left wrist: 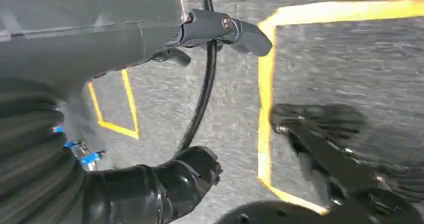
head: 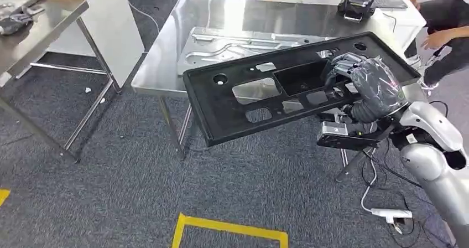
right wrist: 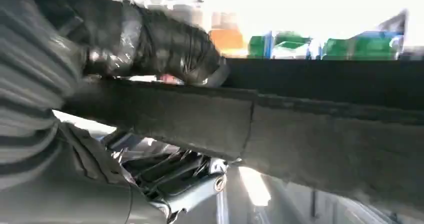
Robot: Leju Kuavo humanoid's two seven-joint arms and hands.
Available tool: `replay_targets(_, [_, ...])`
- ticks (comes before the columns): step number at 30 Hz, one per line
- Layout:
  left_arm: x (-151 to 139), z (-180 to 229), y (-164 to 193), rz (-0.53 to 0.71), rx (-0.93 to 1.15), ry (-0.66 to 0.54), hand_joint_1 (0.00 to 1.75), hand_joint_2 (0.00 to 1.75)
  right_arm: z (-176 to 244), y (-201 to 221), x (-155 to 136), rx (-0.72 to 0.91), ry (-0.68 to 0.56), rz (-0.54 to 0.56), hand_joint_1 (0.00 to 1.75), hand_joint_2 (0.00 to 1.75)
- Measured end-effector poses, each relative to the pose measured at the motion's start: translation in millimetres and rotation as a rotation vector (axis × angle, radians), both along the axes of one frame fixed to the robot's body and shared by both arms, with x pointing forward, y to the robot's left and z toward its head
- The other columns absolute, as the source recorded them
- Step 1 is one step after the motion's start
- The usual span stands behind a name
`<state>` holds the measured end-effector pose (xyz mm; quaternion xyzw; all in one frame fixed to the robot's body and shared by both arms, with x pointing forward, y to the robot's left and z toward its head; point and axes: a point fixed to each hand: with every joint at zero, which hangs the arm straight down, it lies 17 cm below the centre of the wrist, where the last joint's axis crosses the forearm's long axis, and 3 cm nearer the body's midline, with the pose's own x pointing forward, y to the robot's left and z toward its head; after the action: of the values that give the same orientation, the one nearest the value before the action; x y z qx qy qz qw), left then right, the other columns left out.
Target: Take the parts from the cabinet and place them on the table.
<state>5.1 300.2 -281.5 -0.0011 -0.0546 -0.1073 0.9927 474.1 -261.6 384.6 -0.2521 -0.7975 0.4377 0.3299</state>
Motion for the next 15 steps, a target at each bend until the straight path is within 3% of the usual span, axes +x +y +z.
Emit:
replay_targets(6, [7.3, 0.4, -4.0, 0.0, -0.009, -0.01, 0.0, 1.75, 11.8, -5.0, 1.3, -0.002, -0.024, -0.011, 1.75, 1.75])
replay_targets(15, [-5.6, 0.0, -1.4, 0.001, -0.005, 0.009, 0.0, 1.75, 8.5, -2.5, 2.3, -0.002, -0.015, -0.006, 1.75, 1.75])
